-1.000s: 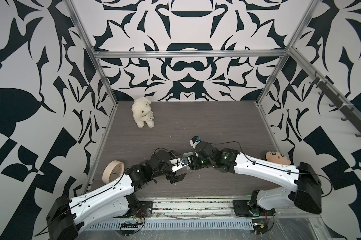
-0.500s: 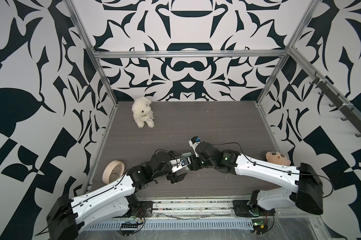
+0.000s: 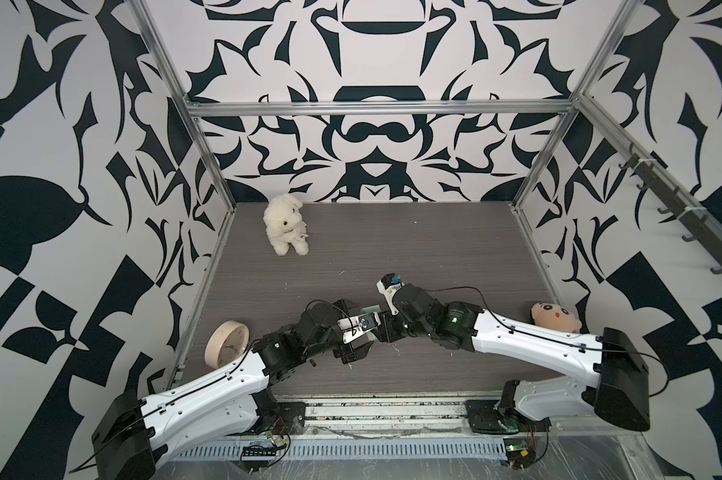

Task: Take the rings out of the lift-off lid box
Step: Open the lid on the jewelry box, then place the jewelry box at the center of the board, then place the lid at the center of the board, then adjust the jewelry box at the center of the board.

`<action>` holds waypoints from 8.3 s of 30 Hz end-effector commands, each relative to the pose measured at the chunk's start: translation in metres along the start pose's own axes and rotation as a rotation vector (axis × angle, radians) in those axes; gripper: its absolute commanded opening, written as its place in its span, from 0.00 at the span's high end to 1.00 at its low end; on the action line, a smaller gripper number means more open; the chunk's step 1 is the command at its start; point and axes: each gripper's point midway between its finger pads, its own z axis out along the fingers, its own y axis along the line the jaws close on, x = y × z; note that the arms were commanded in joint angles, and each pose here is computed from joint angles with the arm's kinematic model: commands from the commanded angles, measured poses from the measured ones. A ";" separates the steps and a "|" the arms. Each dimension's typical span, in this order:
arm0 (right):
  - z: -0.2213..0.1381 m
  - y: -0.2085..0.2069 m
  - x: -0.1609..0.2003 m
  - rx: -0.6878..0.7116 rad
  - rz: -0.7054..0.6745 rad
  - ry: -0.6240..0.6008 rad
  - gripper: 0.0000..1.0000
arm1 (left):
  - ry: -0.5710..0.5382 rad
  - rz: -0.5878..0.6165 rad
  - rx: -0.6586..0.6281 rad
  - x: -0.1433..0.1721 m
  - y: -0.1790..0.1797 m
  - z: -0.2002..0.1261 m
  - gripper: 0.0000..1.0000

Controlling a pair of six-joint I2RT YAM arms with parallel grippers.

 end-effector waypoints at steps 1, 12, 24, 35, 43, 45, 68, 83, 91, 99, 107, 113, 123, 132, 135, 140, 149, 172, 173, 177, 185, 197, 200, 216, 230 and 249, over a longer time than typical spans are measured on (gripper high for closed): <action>-0.007 0.013 -0.010 -0.052 -0.006 -0.047 0.44 | -0.016 0.013 -0.014 -0.001 0.001 -0.002 0.01; -0.015 0.018 -0.014 -0.078 -0.007 -0.081 0.44 | -0.003 0.013 -0.004 0.002 -0.001 -0.003 0.02; -0.015 0.022 -0.013 -0.099 -0.009 -0.083 0.44 | -0.017 0.020 -0.038 -0.002 0.005 -0.004 0.03; -0.013 0.026 -0.014 -0.115 -0.006 -0.085 0.44 | -0.017 0.026 -0.039 0.000 0.005 -0.004 0.09; -0.014 0.028 -0.013 -0.121 -0.009 -0.086 0.44 | -0.026 0.030 -0.069 -0.004 0.011 -0.006 0.14; -0.013 0.029 -0.013 -0.122 -0.008 -0.083 0.44 | -0.030 0.031 -0.071 -0.005 0.011 -0.006 0.17; -0.015 0.032 -0.013 -0.123 -0.021 -0.081 0.44 | -0.015 0.042 -0.107 -0.002 0.017 -0.005 0.32; -0.032 0.029 -0.018 -0.109 -0.043 -0.119 0.43 | 0.023 0.043 -0.086 0.006 0.013 0.000 0.33; -0.048 0.023 -0.025 -0.079 -0.056 -0.164 0.43 | 0.030 0.040 -0.078 0.008 0.012 0.001 0.33; -0.060 0.014 -0.029 -0.044 -0.054 -0.195 0.43 | 0.031 0.020 -0.076 0.006 0.012 0.002 0.33; -0.090 -0.018 -0.032 0.049 -0.029 -0.276 0.43 | 0.074 -0.096 -0.061 0.001 0.015 0.009 0.34; -0.097 -0.037 -0.021 0.081 -0.003 -0.273 0.43 | 0.091 -0.215 -0.076 -0.006 0.022 0.023 0.33; -0.098 -0.061 -0.004 0.143 0.026 -0.267 0.43 | 0.116 -0.483 -0.176 0.016 0.027 0.062 0.31; -0.090 -0.074 0.009 0.170 0.043 -0.246 0.43 | 0.257 -0.576 -0.221 0.066 0.000 0.096 0.29; -0.088 -0.077 0.012 0.179 0.048 -0.241 0.43 | 0.289 -0.601 -0.239 0.079 -0.007 0.103 0.30; -0.087 -0.083 0.016 0.202 0.053 -0.232 0.43 | 0.322 -0.623 -0.258 0.091 -0.013 0.110 0.28; -0.068 -0.105 0.039 0.289 0.095 -0.151 0.43 | 0.323 -0.686 -0.262 0.088 -0.018 0.108 0.04; 0.004 -0.140 0.080 0.447 0.176 0.024 0.43 | 0.054 -0.978 -0.622 0.005 0.108 -0.058 0.01; 0.008 -0.139 0.080 0.444 0.180 0.029 0.42 | 0.067 -0.996 -0.644 0.009 0.116 -0.065 0.01; 0.016 -0.138 0.080 0.451 0.186 0.045 0.39 | 0.120 -1.075 -0.681 0.028 0.137 -0.077 0.01; 0.007 -0.135 0.066 0.498 0.174 0.038 0.34 | 0.277 -1.133 -0.676 0.046 0.165 -0.068 0.01; 0.017 -0.085 0.029 0.410 0.241 0.066 0.47 | 0.403 -1.179 -0.769 0.086 0.195 -0.074 0.00; 0.039 -0.072 0.028 0.376 0.262 0.109 0.57 | 0.389 -1.172 -0.780 0.084 0.197 -0.078 0.01; 0.086 -0.057 0.007 0.427 0.284 0.117 0.61 | 0.437 -1.185 -0.767 0.089 0.194 -0.072 0.00; 0.099 -0.067 0.003 0.480 0.285 0.139 0.65 | 0.461 -1.170 -0.767 0.092 0.194 -0.072 0.00; 0.080 -0.071 -0.017 0.498 0.293 0.060 0.66 | 0.474 -1.171 -0.757 0.094 0.192 -0.069 0.00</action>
